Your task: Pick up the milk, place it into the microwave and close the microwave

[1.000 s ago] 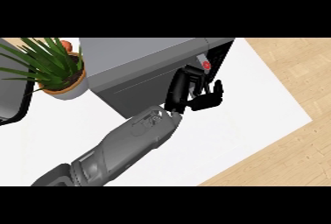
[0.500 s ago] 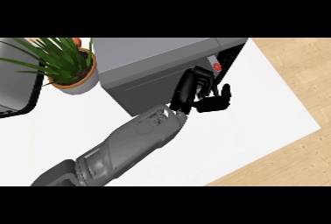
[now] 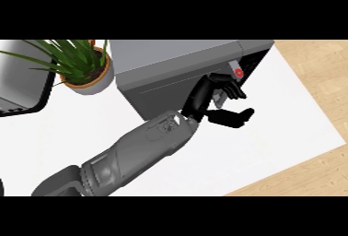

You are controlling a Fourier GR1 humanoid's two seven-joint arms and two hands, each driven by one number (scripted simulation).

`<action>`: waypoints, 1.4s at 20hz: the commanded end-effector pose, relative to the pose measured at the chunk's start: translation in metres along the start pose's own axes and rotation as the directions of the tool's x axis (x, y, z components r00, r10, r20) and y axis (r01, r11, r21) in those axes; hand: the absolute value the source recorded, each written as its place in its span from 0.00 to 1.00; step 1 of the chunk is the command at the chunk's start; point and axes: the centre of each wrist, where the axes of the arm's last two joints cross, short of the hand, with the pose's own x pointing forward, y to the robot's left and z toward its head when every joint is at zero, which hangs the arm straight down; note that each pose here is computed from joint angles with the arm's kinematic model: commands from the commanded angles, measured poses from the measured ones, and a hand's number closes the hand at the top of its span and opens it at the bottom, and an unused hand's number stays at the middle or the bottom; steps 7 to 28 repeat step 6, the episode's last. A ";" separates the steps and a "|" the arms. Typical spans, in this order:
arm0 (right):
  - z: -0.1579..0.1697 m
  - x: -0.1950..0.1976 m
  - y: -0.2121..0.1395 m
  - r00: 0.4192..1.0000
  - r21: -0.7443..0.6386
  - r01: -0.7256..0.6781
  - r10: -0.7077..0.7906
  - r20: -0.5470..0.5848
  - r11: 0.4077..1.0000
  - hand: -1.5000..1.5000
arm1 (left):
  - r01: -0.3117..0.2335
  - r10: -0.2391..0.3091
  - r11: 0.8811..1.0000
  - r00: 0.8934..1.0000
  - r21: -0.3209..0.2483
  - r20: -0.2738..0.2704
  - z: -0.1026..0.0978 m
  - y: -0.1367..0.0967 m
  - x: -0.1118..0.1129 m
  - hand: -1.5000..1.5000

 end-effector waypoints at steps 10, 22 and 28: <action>0.004 0.012 0.002 1.000 -0.016 -0.001 0.001 0.001 1.000 0.00 | 0.087 -0.049 0.955 0.989 0.285 -0.139 -0.003 0.083 -0.033 0.00; 0.004 0.012 0.002 1.000 -0.016 -0.001 0.001 0.001 1.000 0.00 | 0.087 -0.049 0.955 0.989 0.285 -0.139 -0.003 0.083 -0.033 0.00; 0.004 0.012 0.002 1.000 -0.016 -0.001 0.001 0.001 1.000 0.00 | 0.087 -0.049 0.955 0.989 0.285 -0.139 -0.003 0.083 -0.033 0.00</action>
